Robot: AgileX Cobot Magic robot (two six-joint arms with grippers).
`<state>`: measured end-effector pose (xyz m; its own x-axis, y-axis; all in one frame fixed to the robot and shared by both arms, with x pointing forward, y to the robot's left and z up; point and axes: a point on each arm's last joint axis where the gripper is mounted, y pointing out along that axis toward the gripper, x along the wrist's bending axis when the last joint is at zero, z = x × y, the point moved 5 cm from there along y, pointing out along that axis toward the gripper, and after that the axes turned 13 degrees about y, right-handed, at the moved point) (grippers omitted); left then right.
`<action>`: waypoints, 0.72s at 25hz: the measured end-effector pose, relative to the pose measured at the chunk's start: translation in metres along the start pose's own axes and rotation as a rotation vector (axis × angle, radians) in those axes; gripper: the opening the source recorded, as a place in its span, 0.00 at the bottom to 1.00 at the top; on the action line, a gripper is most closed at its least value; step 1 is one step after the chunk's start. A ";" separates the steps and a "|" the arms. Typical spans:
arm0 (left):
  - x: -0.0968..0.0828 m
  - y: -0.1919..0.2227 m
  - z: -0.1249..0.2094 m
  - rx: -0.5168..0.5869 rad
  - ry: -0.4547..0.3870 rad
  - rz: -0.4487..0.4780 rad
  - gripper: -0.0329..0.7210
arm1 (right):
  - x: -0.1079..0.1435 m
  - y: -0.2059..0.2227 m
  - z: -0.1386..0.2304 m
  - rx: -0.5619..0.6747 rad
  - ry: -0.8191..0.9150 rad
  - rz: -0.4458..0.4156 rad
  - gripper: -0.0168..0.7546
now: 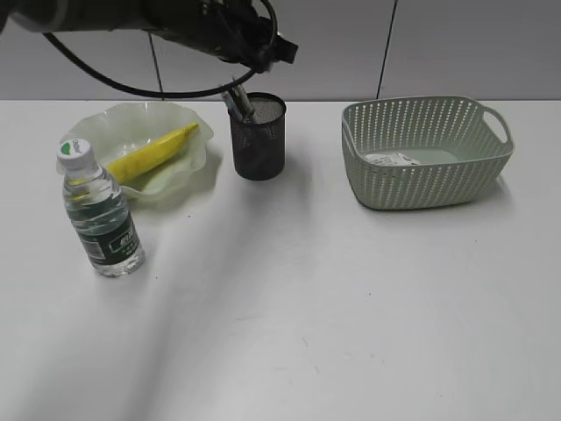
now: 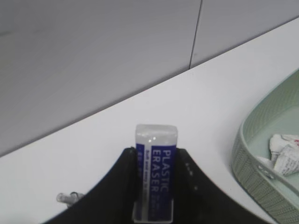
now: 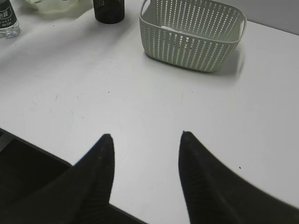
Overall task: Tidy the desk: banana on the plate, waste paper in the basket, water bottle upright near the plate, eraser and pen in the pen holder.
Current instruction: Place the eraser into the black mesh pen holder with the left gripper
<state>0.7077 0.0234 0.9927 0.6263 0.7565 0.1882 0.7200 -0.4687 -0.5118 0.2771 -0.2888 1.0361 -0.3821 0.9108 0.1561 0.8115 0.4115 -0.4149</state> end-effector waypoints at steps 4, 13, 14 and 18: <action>0.000 0.020 0.023 0.038 -0.041 0.004 0.28 | 0.000 0.000 0.000 0.000 0.000 0.000 0.50; 0.011 0.031 0.041 0.070 -0.107 -0.005 0.30 | 0.000 0.000 0.000 0.000 -0.001 0.000 0.50; 0.011 0.031 0.041 0.069 -0.111 -0.005 0.32 | 0.000 0.000 0.000 0.000 -0.001 0.000 0.50; 0.011 0.031 0.041 0.068 -0.118 -0.005 0.43 | 0.000 0.000 0.000 0.000 -0.001 0.000 0.50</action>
<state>0.7247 0.0365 0.9447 0.5800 0.8093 0.0928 0.6988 -0.4357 -0.5673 0.2771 -0.2888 1.0361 -0.3825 0.9108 0.1553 0.8115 0.4115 -0.4149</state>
